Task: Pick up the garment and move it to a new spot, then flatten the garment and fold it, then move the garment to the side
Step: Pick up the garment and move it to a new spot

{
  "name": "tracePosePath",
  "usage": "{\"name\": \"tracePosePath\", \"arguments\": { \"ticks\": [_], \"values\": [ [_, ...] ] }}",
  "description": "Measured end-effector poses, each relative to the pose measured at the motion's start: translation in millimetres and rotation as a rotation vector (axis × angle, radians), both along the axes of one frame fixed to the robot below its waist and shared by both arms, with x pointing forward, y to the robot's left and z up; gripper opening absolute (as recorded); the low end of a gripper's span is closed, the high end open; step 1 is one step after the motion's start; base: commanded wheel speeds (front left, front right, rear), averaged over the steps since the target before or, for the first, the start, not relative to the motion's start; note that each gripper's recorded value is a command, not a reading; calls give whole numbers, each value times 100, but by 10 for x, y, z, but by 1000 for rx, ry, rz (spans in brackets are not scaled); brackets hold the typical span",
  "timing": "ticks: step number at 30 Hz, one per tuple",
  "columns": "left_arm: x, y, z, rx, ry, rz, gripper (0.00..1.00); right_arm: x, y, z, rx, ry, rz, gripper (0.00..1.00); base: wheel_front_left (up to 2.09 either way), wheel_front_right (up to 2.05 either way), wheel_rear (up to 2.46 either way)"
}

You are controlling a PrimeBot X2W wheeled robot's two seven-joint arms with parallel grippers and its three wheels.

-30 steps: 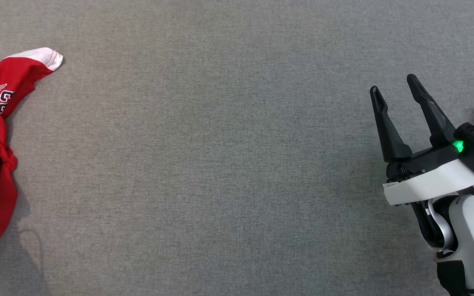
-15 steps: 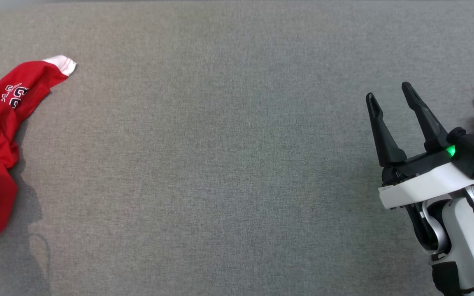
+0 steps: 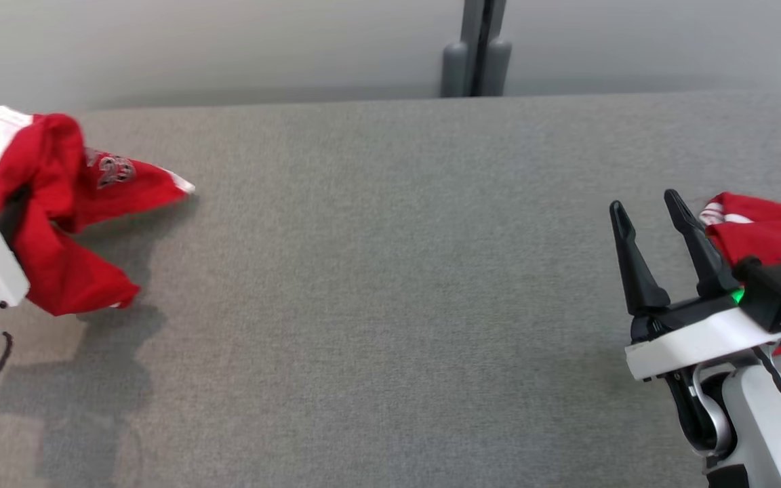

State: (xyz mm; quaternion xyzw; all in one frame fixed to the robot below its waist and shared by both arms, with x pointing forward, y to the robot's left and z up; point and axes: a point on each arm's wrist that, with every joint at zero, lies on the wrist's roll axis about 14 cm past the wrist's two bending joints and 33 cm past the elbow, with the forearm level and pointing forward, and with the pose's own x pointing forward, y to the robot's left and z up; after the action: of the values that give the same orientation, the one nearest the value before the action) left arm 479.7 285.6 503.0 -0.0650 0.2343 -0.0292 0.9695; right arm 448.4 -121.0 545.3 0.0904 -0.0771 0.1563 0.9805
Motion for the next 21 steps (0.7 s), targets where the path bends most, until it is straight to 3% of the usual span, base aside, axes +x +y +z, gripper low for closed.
{"name": "tracePosePath", "arguments": {
  "ticks": [14,18,21],
  "values": [
    [-223,-1657,720,-66,-243,-438,0,-440,-568,307,0,-73,-157,100,0,0,0],
    [-382,-2100,658,-99,-243,-539,0,-526,-720,307,-3,-73,-200,100,0,0,0],
    [-419,-2300,575,-65,-268,-571,0,-565,-798,296,-5,-68,-222,100,0,0,0]
  ]
}}
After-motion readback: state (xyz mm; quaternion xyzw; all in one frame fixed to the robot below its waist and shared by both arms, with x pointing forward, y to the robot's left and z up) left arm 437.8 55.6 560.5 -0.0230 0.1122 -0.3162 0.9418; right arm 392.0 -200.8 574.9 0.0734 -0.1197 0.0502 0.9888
